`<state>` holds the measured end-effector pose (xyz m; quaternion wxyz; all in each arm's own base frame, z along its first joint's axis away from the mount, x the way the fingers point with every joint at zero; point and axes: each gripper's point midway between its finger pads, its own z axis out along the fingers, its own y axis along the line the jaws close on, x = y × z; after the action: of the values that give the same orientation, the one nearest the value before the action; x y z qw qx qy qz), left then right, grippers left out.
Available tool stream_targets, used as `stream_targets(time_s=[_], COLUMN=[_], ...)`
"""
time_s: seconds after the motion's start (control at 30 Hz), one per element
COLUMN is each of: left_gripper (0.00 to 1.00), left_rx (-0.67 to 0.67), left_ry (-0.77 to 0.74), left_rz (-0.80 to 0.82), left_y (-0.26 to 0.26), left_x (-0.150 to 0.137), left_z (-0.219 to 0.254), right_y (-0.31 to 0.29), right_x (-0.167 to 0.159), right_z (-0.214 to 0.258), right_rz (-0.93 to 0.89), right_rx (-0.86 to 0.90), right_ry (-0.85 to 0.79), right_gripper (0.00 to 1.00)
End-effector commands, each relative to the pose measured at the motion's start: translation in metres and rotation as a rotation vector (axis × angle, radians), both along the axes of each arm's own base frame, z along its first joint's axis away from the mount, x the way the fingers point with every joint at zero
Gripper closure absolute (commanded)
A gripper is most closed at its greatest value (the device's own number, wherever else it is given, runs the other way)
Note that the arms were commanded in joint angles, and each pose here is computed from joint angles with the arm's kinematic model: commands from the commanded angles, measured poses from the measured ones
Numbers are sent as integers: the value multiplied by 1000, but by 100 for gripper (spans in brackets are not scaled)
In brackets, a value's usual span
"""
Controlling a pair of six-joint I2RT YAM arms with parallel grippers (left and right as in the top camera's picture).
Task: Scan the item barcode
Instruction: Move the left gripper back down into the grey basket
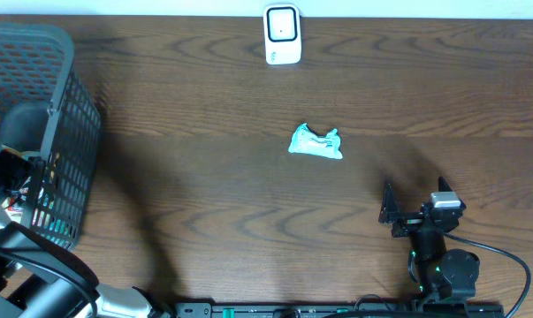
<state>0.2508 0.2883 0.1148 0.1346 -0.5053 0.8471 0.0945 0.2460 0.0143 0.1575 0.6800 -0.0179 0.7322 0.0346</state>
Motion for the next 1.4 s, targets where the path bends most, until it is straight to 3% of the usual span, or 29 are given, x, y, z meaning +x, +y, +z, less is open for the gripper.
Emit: stream_targets(time_s=[0.0,0.2,0.4,1.37], left_gripper=[12,12,12,12], left_rx=[33,56,153,77], left_ry=[22,64,215,251], left_rz=[-158,-357,-332,-607], left_y=[-5,-27,-15,-40], left_x=[14,37,22,17], left_z=[6,5,3,-51], right_y=[1,1,1,1], right_x=[0,0,0,0], right_z=[0,0,0,0], right_rz=[4,4,4,5], right_rx=[14,14,14,14], right_ry=[0,1,0,0], right_gripper=[1,1,1,1])
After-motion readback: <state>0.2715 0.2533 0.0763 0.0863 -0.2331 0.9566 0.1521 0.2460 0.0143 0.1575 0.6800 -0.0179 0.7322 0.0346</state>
